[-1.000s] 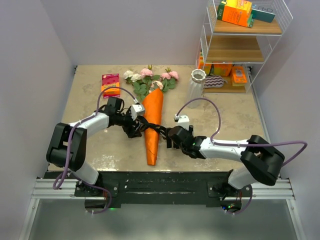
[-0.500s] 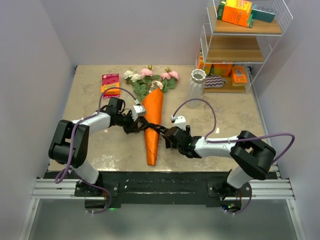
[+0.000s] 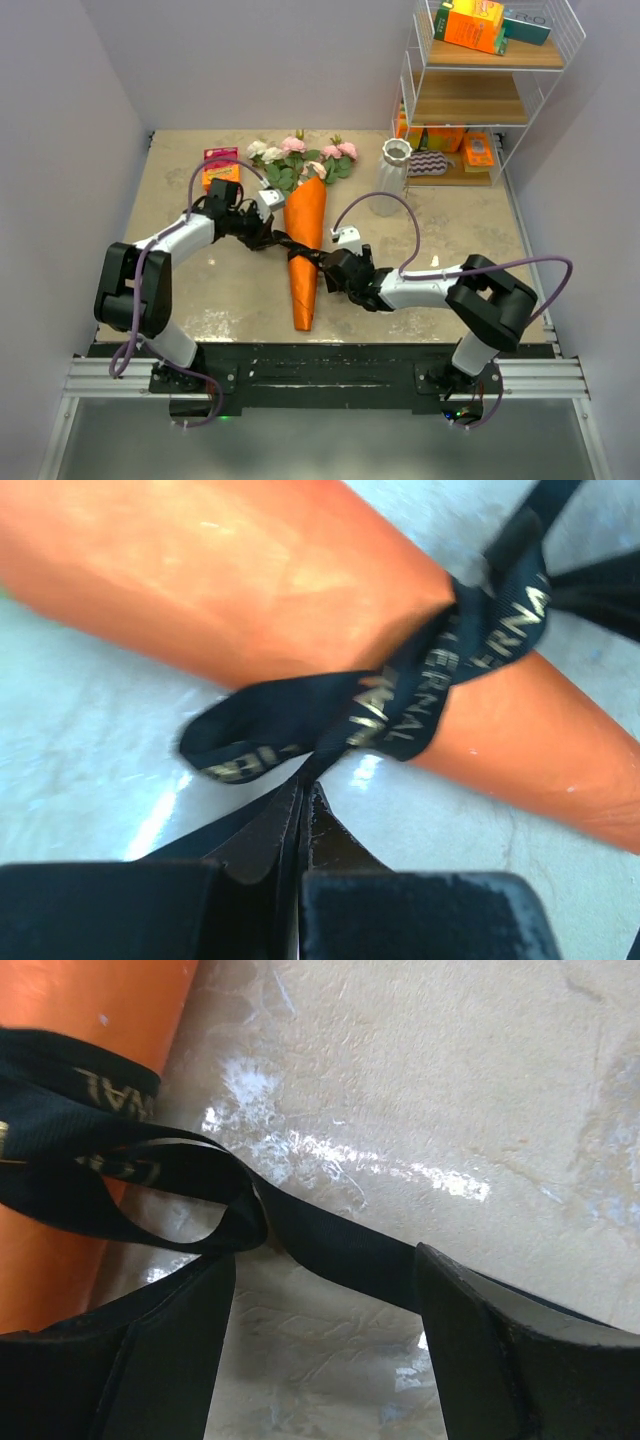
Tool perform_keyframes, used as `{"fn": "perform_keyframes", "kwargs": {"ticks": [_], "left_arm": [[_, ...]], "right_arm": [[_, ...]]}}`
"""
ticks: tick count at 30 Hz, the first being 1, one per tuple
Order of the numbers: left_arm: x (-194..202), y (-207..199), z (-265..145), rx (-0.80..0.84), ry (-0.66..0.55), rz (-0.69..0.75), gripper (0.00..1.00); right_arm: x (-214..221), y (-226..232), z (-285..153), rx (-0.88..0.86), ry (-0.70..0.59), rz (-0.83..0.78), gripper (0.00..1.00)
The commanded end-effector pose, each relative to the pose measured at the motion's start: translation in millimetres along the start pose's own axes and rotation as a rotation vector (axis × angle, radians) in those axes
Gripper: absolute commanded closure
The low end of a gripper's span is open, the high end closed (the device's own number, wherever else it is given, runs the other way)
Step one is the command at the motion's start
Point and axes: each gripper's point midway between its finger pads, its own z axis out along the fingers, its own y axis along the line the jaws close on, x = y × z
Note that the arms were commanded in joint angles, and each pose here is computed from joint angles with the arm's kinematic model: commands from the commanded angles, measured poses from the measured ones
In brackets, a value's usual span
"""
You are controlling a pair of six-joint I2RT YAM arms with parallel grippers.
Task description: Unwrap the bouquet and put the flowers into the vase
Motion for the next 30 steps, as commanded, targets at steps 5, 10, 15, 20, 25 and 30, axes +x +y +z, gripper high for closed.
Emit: {"fn": "perform_keyframes", "kwargs": {"ticks": [5,10,15,20,25,30], "left_arm": [[-38,35,-40,-0.142,-0.083,-0.067,1.0],[-32,30,-41,-0.127,-0.06,-0.061,1.0],[-30,34,-41,-0.149,-0.052,-0.061,1.0],[-41,43,-50,-0.197,-0.078,-0.09,1.0],[-55,45,-63,-0.221,-0.1,-0.121,1.0],[-67,35,-79,-0.223,-0.118,-0.134,1.0]], "right_arm": [[-6,12,13,-0.019,-0.044,-0.004,0.26],[-9,17,18,-0.028,-0.05,-0.022,0.27],[-13,14,15,-0.023,-0.064,-0.039,0.35],[-9,5,10,-0.008,-0.067,-0.029,0.57],[-15,-7,-1,0.004,-0.088,0.004,0.85],[-35,-26,-15,0.035,-0.125,0.092,1.0]]}}
